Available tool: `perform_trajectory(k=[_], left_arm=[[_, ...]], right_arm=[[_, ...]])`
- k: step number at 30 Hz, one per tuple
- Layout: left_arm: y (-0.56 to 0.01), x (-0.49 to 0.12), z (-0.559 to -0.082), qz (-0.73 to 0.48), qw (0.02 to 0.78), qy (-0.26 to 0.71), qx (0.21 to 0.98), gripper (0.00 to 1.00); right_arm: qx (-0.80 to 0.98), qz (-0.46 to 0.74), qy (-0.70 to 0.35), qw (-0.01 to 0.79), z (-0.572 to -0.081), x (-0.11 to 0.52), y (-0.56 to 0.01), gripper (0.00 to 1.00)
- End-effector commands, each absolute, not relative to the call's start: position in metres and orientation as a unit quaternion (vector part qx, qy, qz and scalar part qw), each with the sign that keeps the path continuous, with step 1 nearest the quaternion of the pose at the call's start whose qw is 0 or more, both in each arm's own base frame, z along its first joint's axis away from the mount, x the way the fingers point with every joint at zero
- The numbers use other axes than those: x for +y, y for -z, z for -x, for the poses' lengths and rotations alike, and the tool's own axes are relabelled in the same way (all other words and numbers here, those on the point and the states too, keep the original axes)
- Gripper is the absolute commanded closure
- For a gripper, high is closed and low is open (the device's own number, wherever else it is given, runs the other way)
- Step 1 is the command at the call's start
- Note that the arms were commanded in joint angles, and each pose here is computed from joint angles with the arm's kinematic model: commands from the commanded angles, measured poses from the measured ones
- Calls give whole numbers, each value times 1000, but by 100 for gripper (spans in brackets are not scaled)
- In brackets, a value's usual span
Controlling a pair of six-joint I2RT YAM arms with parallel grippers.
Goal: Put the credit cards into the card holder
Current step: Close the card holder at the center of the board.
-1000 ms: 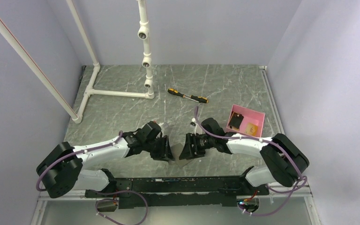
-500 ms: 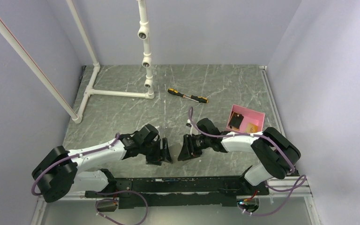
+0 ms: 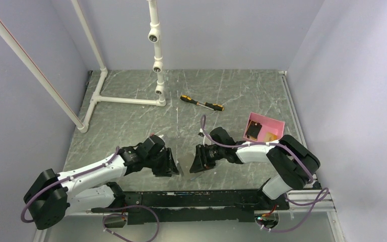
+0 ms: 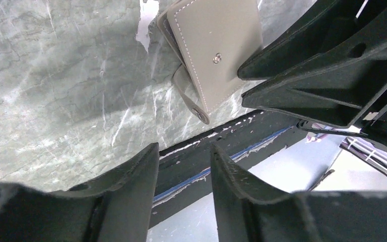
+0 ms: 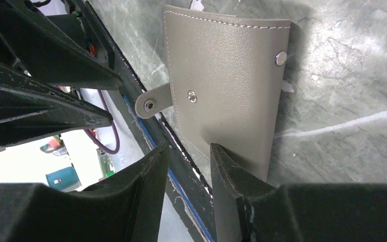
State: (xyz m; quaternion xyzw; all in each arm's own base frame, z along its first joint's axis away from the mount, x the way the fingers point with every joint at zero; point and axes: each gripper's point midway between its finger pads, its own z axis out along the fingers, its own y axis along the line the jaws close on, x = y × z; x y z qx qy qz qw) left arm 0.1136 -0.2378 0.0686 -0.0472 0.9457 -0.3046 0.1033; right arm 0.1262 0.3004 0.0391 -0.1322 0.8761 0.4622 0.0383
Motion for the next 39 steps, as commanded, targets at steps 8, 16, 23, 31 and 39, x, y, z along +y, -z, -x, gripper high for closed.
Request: perform_trajectory(k=[8,16,23,31,39], left_arm=[[-74,-259,-131,50,111,317,941,53],[-70,-261,-138,45,109,294,948,49],[-67,-263,-140,41,103,281,953,58],[-61,-261,-139,38,92,267,959,62],[-61,-261,-139,34,91,260,961,70]], right_arm=[[898,138,-413,66,-133,300,-18,62],[898,143,-411,64,-132,302,-16,63],[899,146,-409,63,-131,302,-15,64],[900,146,-406,65,-131,301,-14,64],[900,149,-404,68,-131,302,-13,64]])
